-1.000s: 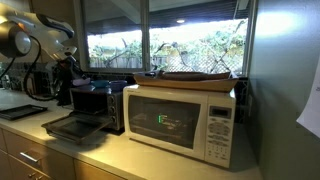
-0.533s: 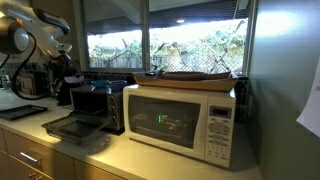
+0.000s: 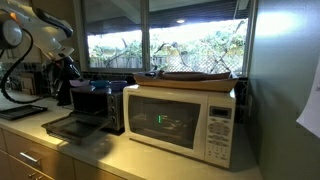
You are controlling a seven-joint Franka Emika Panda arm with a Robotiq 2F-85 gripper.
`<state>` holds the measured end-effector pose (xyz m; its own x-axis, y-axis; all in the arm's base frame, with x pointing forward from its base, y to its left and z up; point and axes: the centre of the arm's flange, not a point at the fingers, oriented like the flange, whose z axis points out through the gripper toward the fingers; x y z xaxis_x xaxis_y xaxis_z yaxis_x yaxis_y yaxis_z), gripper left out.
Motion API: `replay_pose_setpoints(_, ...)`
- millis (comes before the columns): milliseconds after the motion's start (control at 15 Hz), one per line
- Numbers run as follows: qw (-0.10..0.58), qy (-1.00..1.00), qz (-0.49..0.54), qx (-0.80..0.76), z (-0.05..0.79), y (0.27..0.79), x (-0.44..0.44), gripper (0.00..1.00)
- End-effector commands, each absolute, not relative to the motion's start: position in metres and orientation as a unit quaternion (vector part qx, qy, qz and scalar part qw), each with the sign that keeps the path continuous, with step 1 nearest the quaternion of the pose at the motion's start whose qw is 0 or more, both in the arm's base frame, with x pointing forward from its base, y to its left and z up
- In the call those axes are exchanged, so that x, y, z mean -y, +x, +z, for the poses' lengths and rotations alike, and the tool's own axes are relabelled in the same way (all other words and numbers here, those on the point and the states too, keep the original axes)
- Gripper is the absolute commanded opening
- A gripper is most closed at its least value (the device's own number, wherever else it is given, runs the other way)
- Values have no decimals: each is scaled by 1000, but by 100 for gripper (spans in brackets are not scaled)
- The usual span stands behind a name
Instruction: Pull out the rack from the toaster oven and put the purple bowl on the rack.
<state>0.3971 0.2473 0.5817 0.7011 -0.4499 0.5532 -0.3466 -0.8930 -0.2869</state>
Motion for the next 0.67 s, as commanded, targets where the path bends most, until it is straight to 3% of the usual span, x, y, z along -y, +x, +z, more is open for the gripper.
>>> replay_pose_setpoints(0,115,-902,-333,-249,566,346,-193,1)
replay_pose_setpoints(600,183,-898,-330,-227,560,352,-202,1)
